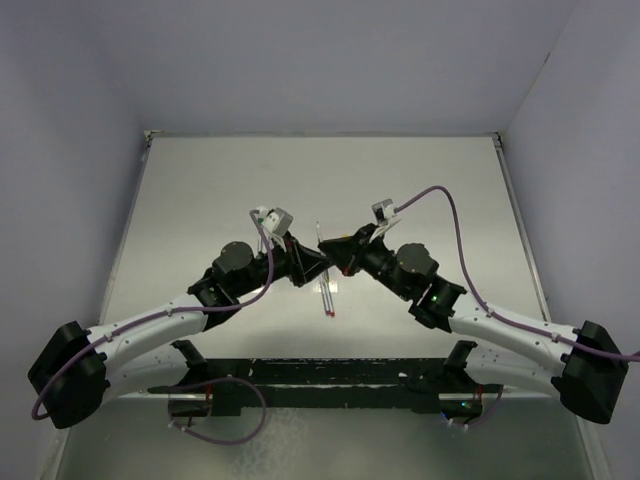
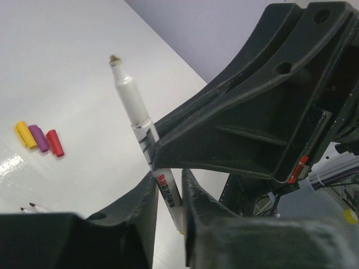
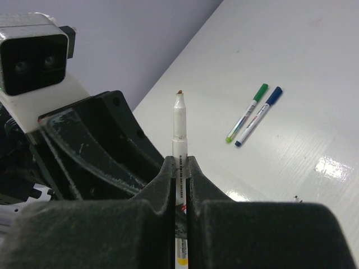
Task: Insert the pens into the pen caps
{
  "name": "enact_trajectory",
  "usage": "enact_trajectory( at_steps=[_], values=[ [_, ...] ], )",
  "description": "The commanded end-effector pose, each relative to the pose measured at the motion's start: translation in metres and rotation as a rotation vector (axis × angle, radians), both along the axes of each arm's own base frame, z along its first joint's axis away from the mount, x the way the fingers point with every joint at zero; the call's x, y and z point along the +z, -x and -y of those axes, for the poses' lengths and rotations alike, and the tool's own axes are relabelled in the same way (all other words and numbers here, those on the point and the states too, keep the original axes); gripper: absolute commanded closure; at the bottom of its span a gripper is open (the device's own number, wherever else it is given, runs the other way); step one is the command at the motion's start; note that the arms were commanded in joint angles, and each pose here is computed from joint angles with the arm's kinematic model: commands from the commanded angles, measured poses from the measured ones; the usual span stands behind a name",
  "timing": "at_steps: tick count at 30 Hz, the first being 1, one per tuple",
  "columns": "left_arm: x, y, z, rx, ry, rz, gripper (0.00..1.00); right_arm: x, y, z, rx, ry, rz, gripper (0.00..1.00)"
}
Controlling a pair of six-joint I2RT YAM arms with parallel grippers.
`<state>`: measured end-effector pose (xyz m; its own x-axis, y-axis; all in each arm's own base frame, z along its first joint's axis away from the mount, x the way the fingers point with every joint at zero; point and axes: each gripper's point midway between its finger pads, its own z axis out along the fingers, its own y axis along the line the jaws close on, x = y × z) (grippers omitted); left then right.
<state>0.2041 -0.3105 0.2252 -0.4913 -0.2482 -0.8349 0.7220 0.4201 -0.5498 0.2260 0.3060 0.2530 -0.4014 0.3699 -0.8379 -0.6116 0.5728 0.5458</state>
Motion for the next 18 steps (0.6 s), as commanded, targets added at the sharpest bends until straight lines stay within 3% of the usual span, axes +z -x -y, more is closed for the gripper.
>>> enact_trajectory(
  at_steps=[1, 3, 8, 11, 18],
  values=[
    [0.03, -0.003, 0.001, 0.017, 0.077, 0.058, 0.82, 0.023, 0.001, -0.002, 0.011, -0.069, 0.043, 1.0],
    [0.026, -0.005, 0.001, 0.028, 0.067, 0.039, 0.98, 0.022, 0.0, -0.002, 0.01, -0.066, 0.044, 1.0],
    [0.018, -0.007, -0.003, 0.057, 0.054, 0.012, 1.0, 0.02, 0.001, -0.002, 0.01, -0.051, 0.041, 1.0],
    [0.015, -0.009, -0.008, 0.083, 0.041, 0.004, 1.0, 0.021, 0.001, 0.0, 0.011, -0.036, 0.046, 0.84],
    [-0.018, -0.014, -0.027, 0.178, -0.092, -0.085, 1.0, 0.028, -0.002, 0.015, -0.048, 0.011, 0.054, 0.62]
  ],
)
